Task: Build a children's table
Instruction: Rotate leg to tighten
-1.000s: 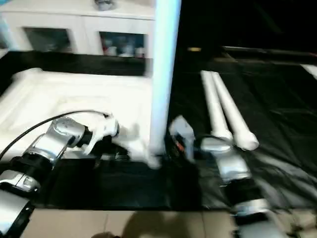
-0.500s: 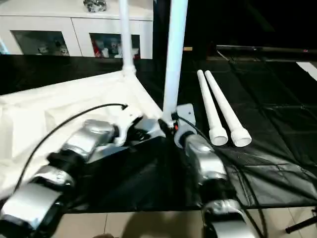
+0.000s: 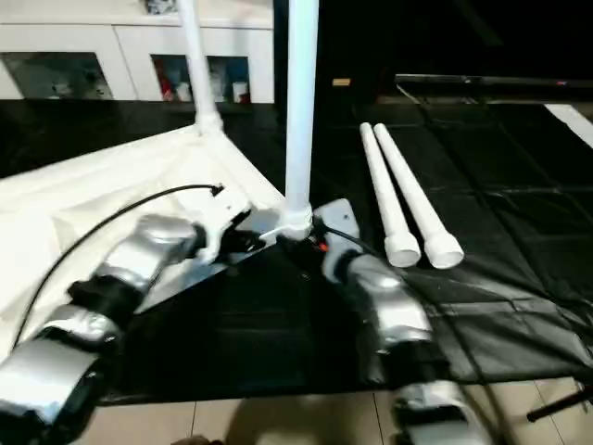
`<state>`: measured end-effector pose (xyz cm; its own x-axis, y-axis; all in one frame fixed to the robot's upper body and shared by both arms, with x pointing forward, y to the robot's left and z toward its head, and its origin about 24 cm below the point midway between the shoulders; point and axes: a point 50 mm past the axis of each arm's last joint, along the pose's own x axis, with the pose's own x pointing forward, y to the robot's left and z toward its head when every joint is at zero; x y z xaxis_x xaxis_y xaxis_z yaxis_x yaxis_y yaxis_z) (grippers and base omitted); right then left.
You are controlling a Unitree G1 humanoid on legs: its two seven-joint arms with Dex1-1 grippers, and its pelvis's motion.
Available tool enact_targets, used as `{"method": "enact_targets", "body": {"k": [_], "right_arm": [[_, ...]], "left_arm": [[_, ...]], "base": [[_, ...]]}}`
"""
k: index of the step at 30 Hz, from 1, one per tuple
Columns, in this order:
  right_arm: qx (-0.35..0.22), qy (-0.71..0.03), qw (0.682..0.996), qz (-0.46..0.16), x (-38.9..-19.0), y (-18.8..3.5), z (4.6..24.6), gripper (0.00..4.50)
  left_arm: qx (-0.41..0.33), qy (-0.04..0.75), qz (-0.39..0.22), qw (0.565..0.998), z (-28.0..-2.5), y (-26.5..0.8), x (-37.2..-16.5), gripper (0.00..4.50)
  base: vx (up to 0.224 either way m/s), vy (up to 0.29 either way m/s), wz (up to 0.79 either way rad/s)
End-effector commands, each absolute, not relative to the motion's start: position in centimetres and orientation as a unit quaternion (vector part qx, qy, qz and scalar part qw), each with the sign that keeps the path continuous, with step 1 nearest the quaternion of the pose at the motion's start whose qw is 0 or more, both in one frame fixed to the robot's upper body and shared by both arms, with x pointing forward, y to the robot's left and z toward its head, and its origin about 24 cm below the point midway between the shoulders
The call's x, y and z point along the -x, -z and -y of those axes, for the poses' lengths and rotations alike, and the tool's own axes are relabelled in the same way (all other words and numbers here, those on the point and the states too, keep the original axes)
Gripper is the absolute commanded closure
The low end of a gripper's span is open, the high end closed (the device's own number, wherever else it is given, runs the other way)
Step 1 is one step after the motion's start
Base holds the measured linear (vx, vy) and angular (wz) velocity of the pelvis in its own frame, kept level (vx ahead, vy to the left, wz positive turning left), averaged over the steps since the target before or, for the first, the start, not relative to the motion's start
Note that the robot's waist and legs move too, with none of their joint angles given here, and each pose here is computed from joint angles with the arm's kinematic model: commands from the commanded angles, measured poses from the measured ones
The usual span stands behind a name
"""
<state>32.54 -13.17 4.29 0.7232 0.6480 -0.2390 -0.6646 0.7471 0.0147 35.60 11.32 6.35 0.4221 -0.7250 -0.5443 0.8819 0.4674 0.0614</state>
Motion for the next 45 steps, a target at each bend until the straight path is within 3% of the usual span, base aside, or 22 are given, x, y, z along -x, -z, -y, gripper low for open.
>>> {"method": "enact_targets", "body": {"k": [1, 4, 9, 12, 13, 14, 16, 19, 26, 38, 43, 45], "right_arm": [[0.054, -0.389, 0.915, -0.098, -32.4, -5.2, 14.0, 0.07], [0.082, -0.449, 0.884, -0.102, -31.9, -5.9, 15.3, 0.07], [0.112, -0.507, 0.847, -0.114, -31.4, -6.2, 15.7, 0.07], [0.124, -0.563, 0.808, -0.122, -31.0, -6.4, 15.3, 0.07], [0.124, -0.563, 0.808, -0.122, -31.0, -6.4, 15.3, 0.07], [0.135, -0.592, 0.785, -0.127, -30.8, -6.3, 14.8, 0.07], [0.14, -0.602, 0.776, -0.129, -30.8, -6.1, 14.5, 0.07], [0.138, -0.61, 0.769, -0.129, -30.9, -6.1, 14.3, 0.07], [0.12, -0.652, 0.737, -0.133, -30.5, -6.1, 13.6, 0.68], [0.104, -0.674, 0.719, -0.137, -30.2, -5.8, 13.4, 1.6], [0.088, -0.677, 0.717, -0.14, -29.9, -5.5, 13.2, 1.78], [0.071, -0.666, 0.73, -0.138, -29.8, -5.4, 12.9, 1.81]], "left_arm": [[-0.189, 0.528, -0.222, 0.798, -11.5, -6.3, -35.0, 4.5], [-0.207, 0.569, -0.235, 0.76, -12.5, -6.1, -34.4, 4.5], [-0.224, 0.619, -0.239, 0.714, -13.1, -6.1, -33.6, 4.5], [-0.245, 0.661, -0.242, 0.666, -13.4, -6.1, -32.9, 4.5], [-0.245, 0.661, -0.242, 0.666, -13.4, -6.1, -32.9, 4.5], [-0.252, 0.688, -0.245, 0.635, -13.5, -6.1, -32.3, 4.5], [-0.257, 0.701, -0.245, 0.619, -13.5, -6.1, -32.0, 4.5], [-0.26, 0.709, -0.244, 0.609, -13.4, -6.1, -31.8, 4.5], [-0.262, 0.729, -0.239, 0.586, -13.2, -6.2, -31.4, 4.5], [-0.264, 0.737, -0.243, 0.573, -13.2, -6.1, -31.0, 4.5], [-0.26, 0.723, -0.247, 0.591, -13.3, -6.0, -31.3, 4.5], [-0.242, 0.699, -0.245, 0.627, -13.0, -6.0, -31.9, 4.5]], "base": [[0.0, 0.0, 0.0], [0.0, 0.0, 0.0], [0.0, 0.0, 0.0], [0.0, 0.0, 0.0], [0.0, 0.0, 0.0], [0.0, 0.0, 0.0], [0.0, 0.0, 0.0], [0.0, 0.0, 0.0], [0.0, 0.0, 0.0], [0.0, 0.0, 0.0], [0.0, 0.0, 0.0], [0.0, 0.0, 0.0]]}}
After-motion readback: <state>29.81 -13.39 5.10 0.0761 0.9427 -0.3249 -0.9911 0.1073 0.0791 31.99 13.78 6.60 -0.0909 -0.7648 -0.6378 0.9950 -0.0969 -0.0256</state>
